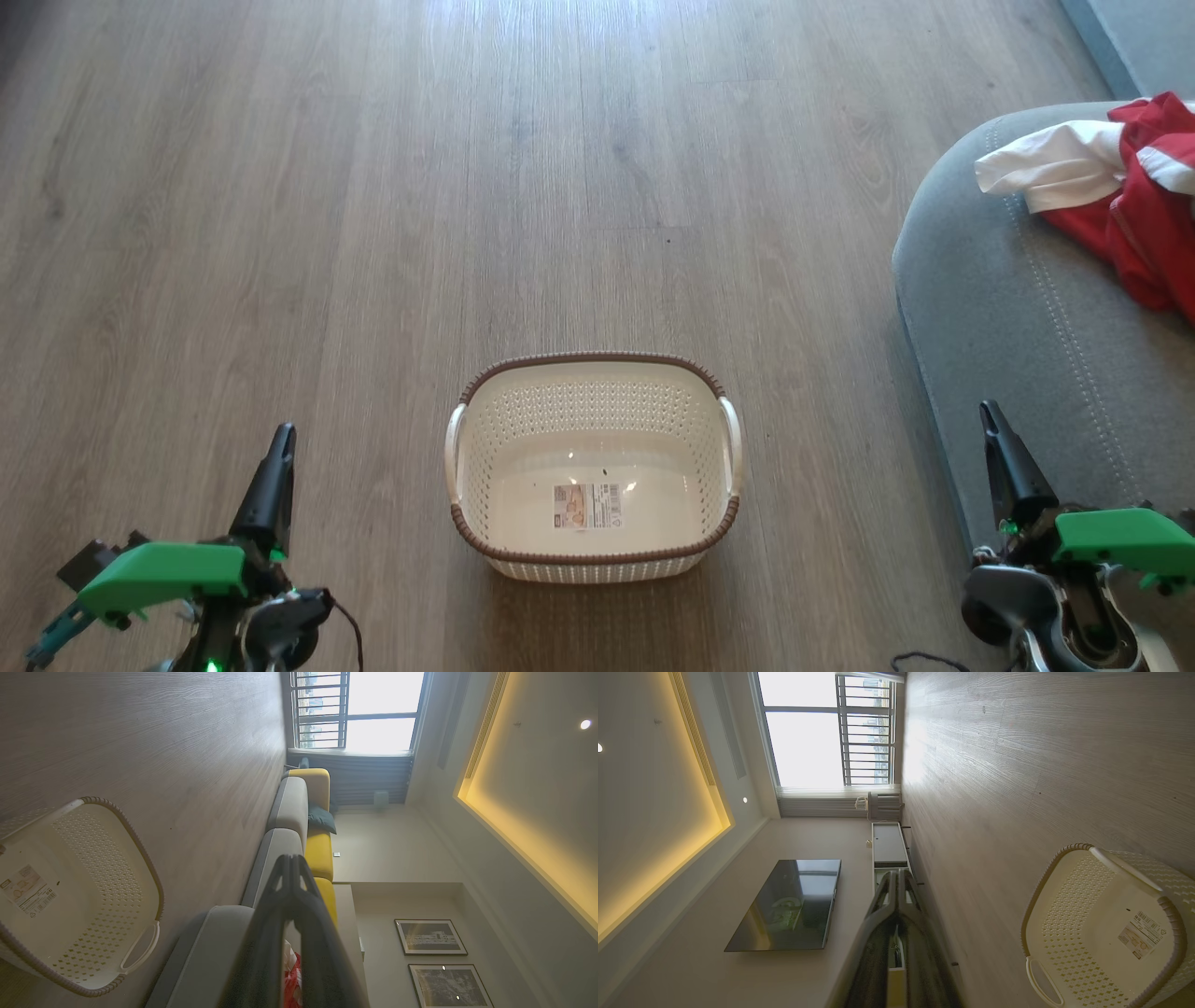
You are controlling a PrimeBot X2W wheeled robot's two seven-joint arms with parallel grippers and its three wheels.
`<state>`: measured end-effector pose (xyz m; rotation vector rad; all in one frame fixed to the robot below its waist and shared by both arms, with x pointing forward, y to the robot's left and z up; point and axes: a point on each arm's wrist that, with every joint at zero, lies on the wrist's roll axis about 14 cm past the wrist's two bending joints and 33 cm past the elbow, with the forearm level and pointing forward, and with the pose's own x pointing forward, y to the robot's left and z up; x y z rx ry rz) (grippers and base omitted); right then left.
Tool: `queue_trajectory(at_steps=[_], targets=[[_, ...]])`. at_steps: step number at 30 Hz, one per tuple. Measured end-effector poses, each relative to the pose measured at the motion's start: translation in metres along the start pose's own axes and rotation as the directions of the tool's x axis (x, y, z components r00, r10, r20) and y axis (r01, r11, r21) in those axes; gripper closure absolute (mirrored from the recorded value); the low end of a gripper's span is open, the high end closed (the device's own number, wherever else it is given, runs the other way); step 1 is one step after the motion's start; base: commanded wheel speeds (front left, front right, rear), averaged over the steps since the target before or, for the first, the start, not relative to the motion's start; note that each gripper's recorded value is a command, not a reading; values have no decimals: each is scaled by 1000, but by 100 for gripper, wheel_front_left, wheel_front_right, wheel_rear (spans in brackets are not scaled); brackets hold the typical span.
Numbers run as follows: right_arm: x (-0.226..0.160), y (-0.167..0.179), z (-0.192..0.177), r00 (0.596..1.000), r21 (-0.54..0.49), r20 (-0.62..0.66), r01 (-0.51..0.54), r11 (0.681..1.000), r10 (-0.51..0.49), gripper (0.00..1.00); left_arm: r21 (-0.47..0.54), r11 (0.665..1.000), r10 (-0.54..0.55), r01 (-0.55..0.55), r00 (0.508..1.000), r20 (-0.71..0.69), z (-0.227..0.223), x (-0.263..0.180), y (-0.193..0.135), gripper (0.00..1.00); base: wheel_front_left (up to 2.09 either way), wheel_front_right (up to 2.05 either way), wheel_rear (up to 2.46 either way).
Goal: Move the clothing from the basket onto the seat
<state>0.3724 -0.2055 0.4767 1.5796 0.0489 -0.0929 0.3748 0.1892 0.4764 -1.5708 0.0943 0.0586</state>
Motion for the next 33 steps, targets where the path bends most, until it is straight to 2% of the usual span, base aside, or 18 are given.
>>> queue_trajectory(at_steps=[33], targets=[[0, 0, 0, 1000, 0, 0, 0, 1000, 0, 100, 0, 1000, 0, 0, 1000, 0, 0, 0, 0, 100, 0, 0, 0]])
